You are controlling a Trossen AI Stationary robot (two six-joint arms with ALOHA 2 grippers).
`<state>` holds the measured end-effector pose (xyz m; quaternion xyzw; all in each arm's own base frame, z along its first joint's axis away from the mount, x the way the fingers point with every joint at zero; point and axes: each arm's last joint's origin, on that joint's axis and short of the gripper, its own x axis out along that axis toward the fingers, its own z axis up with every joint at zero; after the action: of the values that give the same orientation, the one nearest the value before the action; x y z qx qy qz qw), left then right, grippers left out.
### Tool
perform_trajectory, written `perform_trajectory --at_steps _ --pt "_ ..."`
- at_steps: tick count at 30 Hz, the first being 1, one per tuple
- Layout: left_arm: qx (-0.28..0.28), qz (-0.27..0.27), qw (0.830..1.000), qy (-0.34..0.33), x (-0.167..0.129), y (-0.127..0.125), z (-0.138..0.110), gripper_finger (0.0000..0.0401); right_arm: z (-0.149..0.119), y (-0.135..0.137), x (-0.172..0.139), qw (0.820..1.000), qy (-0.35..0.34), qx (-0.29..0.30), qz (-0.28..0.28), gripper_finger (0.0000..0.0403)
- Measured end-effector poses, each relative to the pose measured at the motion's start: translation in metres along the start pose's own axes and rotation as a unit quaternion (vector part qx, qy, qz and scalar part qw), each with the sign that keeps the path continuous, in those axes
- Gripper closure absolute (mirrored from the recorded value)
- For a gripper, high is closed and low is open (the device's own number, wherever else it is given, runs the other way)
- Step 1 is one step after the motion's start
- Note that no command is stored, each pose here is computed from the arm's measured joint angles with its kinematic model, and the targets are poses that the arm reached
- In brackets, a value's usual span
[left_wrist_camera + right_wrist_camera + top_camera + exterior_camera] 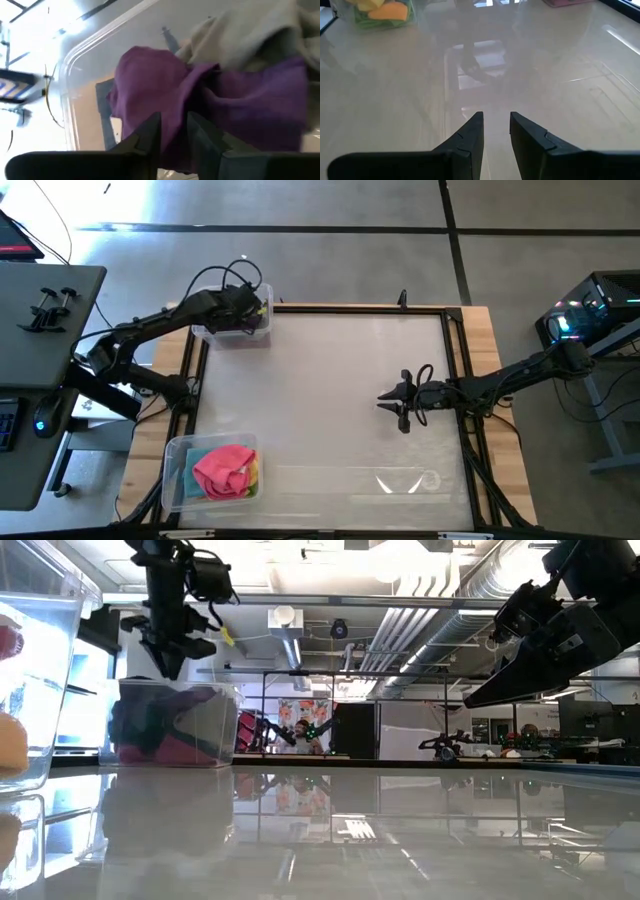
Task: Sort towels by color in basket
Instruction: Return to Home Position
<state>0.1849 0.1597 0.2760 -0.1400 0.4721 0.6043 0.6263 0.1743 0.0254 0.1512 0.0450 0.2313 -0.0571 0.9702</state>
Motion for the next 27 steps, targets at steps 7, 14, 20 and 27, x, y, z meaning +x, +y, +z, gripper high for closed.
perform_trajectory --at_steps 7,14,20,27 --pt "0.018 -0.061 0.996 -0.070 -0.022 -0.027 -0.001 0.0285 0.000 0.000 0.000 1.000 -0.003 0.002 -0.001 0.0314" --pt "0.045 -0.157 0.975 -0.152 -0.058 -0.064 -0.011 0.0281 0.004 0.000 0.000 1.000 -0.021 0.010 -0.008 0.0314" --pt "0.049 -0.229 0.956 -0.176 -0.086 -0.102 -0.037 0.0281 0.006 0.002 0.000 0.999 -0.031 0.021 -0.002 0.0312" --pt "0.103 -0.329 0.909 -0.233 -0.115 -0.174 -0.079 0.0281 0.007 -0.001 -0.007 0.999 -0.038 0.022 -0.021 0.0312"
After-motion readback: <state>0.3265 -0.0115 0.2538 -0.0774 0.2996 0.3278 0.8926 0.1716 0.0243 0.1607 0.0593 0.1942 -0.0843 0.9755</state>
